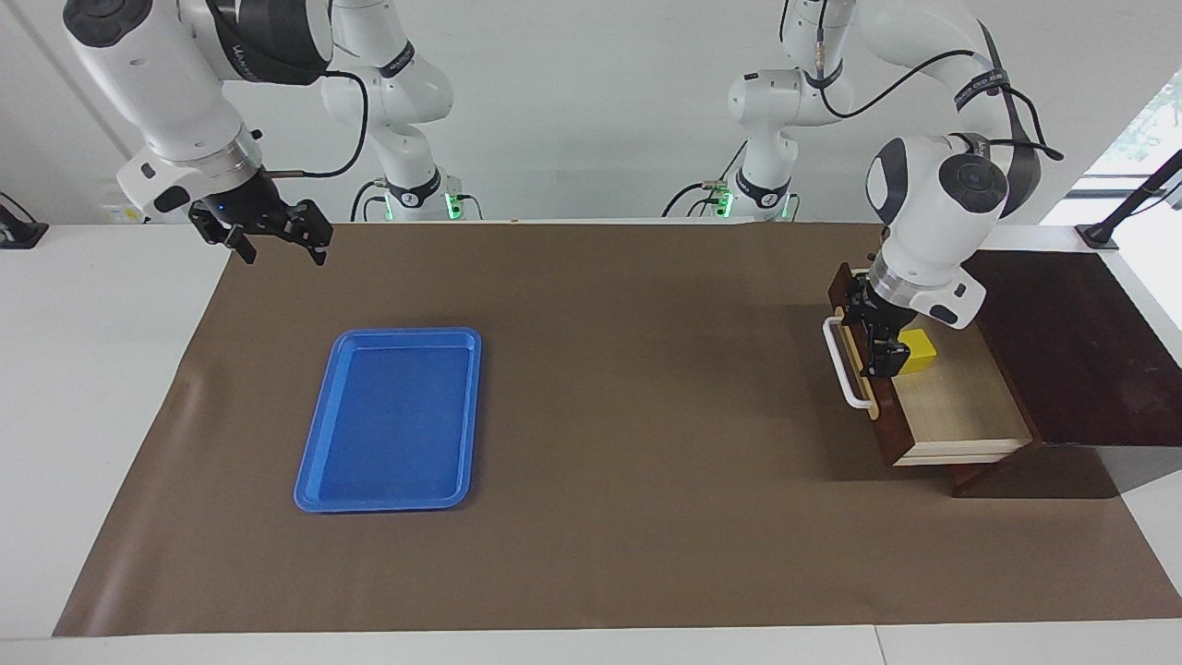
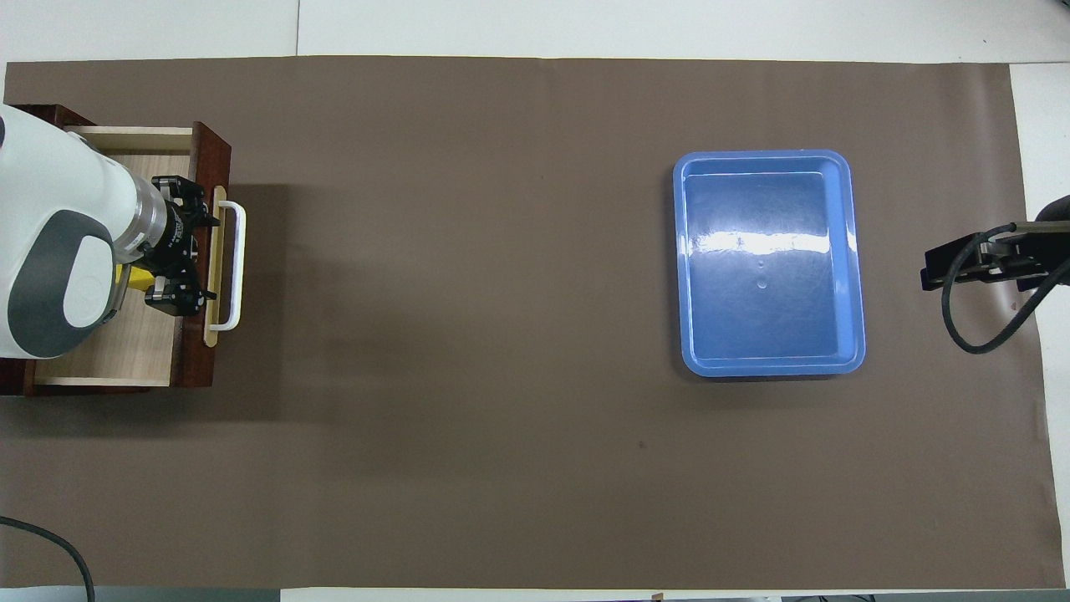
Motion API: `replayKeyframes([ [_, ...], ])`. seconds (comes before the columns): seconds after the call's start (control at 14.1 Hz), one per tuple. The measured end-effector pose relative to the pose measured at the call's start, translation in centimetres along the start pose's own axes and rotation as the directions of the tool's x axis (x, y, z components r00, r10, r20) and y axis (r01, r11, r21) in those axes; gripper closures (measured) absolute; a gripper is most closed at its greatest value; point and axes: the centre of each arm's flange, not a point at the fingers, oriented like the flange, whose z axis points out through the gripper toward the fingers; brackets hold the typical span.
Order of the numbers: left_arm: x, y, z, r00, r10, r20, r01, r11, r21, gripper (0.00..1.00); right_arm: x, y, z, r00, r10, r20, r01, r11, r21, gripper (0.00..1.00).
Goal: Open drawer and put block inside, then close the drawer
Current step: 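Push the drawer shut with the left gripper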
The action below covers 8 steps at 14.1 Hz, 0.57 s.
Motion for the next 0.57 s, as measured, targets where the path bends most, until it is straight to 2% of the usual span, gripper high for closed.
replayKeyframes([
  [0.28, 5.7, 0.3, -0.1, 1.000, -0.005, -0.016, 0.004, 1.000, -0.011, 0.00, 0.0, -0.1, 0.0, 1.000, -0.012, 0.000, 0.012, 1.000, 0.000, 0.00],
  [0.57, 9.8, 0.2, 0.0, 0.999, 0.016, -0.030, -0.016, 1.000, -0.018, 0.00, 0.0, -0.2, 0.0, 1.000, -0.013, 0.000, 0.013, 1.000, 0.000, 0.00],
])
